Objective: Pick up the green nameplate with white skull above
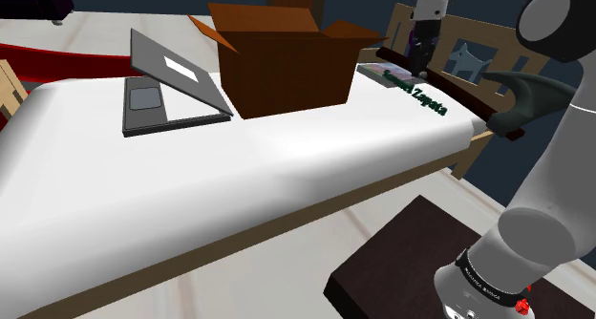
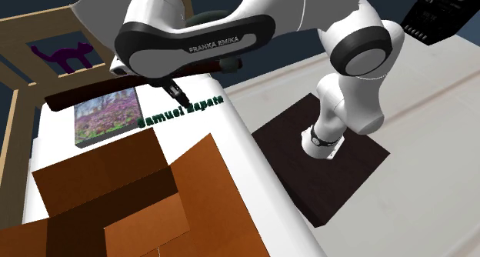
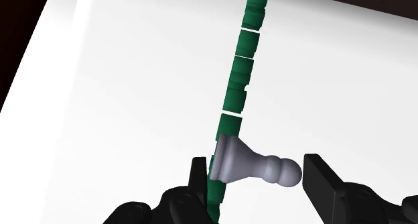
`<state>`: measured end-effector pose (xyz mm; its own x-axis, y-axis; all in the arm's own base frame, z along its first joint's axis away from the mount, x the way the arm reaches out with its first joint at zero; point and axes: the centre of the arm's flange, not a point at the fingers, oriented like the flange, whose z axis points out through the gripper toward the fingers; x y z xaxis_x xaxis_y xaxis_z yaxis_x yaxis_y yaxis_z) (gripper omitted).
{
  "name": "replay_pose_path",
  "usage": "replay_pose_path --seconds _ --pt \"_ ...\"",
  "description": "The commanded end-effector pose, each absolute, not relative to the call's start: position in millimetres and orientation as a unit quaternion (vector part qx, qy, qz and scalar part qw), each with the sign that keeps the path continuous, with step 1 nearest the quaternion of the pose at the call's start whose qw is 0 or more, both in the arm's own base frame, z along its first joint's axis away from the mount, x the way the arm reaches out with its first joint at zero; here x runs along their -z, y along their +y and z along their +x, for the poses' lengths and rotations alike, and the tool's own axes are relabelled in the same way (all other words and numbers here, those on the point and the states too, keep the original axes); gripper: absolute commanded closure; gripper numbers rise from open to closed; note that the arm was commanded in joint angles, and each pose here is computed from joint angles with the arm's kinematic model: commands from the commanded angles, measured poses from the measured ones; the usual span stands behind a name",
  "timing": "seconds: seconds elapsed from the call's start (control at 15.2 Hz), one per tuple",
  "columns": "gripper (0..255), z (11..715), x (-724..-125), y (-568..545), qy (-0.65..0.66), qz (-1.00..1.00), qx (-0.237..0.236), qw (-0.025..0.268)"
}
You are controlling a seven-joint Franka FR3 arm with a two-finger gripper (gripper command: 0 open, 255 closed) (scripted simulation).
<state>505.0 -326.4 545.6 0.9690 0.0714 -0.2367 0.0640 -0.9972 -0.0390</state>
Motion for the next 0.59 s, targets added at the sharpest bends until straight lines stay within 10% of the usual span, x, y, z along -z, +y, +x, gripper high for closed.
replay_pose_path --seconds 0.0,0.53 --pt "255 505.7 -557.8 -326.7 -0.034 -0.992 -0.12 0.016" --pt "255 505.7 -590.3 -326.6 -0.034 -0.992 -0.12 0.016"
